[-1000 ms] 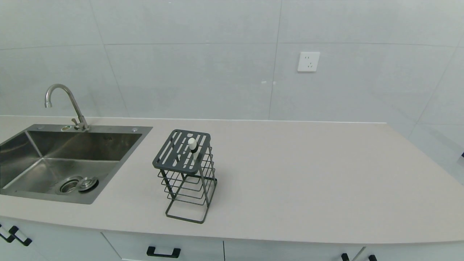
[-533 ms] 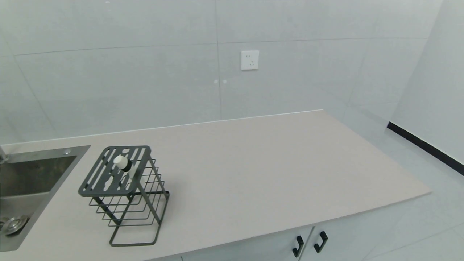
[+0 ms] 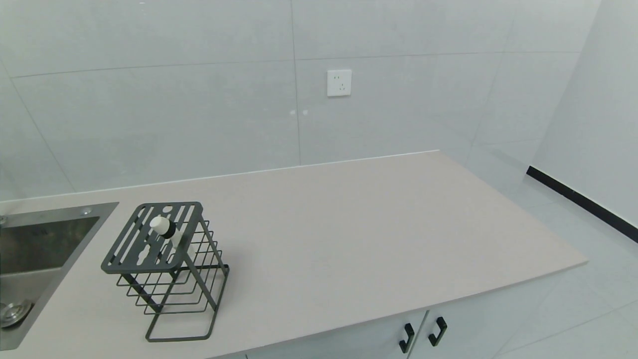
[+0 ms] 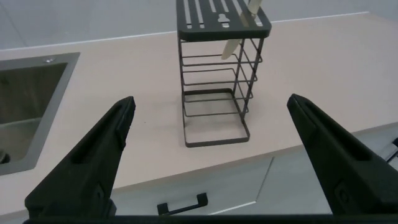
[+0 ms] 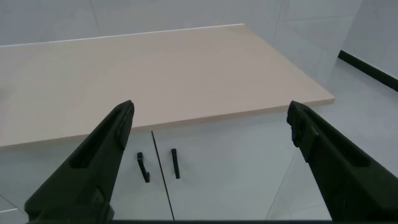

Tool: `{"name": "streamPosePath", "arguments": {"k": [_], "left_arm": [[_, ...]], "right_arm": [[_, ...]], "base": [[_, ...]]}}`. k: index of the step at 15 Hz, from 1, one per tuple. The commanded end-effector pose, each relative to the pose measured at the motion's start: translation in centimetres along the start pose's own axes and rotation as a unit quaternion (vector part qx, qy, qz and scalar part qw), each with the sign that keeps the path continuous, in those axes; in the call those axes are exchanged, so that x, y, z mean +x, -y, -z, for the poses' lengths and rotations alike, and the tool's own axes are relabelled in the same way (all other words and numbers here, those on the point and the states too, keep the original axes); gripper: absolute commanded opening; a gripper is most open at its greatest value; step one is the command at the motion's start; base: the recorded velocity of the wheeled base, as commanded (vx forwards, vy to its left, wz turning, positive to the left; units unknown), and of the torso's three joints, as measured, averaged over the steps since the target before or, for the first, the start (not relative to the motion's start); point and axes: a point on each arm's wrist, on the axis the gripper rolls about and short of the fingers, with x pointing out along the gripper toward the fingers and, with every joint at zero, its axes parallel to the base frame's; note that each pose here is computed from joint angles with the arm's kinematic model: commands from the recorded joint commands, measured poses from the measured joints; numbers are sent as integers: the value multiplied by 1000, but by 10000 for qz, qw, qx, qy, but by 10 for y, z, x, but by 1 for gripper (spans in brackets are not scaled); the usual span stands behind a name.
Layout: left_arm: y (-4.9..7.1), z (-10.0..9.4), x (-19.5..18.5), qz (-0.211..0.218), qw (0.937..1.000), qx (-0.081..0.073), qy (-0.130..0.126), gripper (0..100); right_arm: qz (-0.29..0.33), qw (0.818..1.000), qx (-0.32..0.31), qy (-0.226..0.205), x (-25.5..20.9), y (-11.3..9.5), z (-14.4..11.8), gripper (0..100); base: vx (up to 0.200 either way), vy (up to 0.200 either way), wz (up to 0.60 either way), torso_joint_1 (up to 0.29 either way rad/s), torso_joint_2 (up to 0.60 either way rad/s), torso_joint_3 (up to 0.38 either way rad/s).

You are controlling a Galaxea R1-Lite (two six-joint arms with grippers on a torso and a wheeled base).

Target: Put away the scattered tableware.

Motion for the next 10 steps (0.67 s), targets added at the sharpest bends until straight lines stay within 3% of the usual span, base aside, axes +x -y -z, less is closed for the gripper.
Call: {"name": "streamPosePath", "arguments": {"k": [1,10], "left_arm": [[0,0,0,-4,10000,-1,-13,100],[0,0,0,3,10000,-1,-5,100]], "right_arm": [[-13,10000,-3,-2,0,0,0,100],[-13,10000,-11,-2,0,0,0,100]], "base": [[0,0,0,0,0,0],[0,0,0,0,0,0]]}}
